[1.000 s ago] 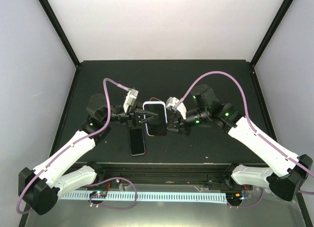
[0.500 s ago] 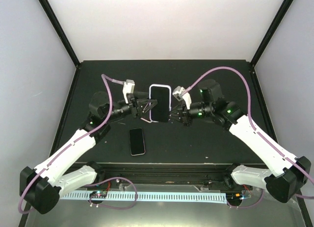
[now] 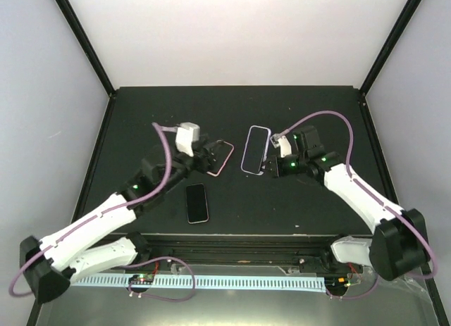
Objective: Take the phone out of the phone case
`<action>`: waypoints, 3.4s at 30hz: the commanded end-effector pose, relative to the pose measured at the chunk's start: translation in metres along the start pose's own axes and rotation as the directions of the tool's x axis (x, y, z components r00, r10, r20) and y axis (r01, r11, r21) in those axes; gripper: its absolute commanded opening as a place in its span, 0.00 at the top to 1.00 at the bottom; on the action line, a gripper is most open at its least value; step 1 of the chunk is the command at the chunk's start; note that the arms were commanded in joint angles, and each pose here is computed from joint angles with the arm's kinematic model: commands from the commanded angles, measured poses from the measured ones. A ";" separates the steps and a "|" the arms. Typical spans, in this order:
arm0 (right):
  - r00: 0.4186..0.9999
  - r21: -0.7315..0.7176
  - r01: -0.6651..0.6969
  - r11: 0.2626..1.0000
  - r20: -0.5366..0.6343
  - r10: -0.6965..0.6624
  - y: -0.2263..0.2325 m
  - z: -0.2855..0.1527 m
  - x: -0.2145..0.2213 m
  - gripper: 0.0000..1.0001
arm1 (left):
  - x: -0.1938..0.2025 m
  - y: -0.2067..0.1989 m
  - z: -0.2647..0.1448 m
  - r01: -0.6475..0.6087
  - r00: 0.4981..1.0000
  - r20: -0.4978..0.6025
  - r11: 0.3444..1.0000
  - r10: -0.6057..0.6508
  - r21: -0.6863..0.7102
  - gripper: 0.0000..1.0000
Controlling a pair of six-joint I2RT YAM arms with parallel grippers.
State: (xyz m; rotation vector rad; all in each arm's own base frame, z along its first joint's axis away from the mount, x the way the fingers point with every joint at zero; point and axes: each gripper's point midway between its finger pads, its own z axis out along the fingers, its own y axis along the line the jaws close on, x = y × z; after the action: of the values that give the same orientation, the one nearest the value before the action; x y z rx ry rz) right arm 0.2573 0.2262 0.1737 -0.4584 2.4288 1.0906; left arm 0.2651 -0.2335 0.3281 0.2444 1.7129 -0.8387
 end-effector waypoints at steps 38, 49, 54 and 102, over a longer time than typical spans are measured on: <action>0.839 0.097 -0.397 0.913 -0.364 0.403 -0.089 0.043 0.072 0.99 | 0.261 -0.044 0.102 -0.569 0.769 -0.350 0.822 0.536 0.007 0.38; 0.836 0.093 -0.400 0.912 -0.370 0.405 -0.089 0.043 0.075 0.99 | 0.275 -0.044 0.112 -0.667 0.700 -0.360 0.745 0.617 -0.021 0.39; 0.839 0.074 -0.400 0.914 -0.373 0.397 -0.085 0.042 0.074 0.99 | 0.275 -0.036 0.117 -0.729 0.659 -0.402 0.670 0.636 -0.137 0.42; 0.917 0.156 -0.252 0.955 -0.276 0.287 -0.105 0.025 0.065 0.99 | 0.201 -0.022 0.079 -0.669 0.735 -0.238 0.625 0.635 -0.402 0.88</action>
State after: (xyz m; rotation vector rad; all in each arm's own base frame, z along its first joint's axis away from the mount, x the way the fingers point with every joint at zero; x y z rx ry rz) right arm 0.2466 0.1953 0.0791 -0.2845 2.8272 1.3069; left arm 0.2391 -0.3876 0.1076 0.7286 1.7037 0.1153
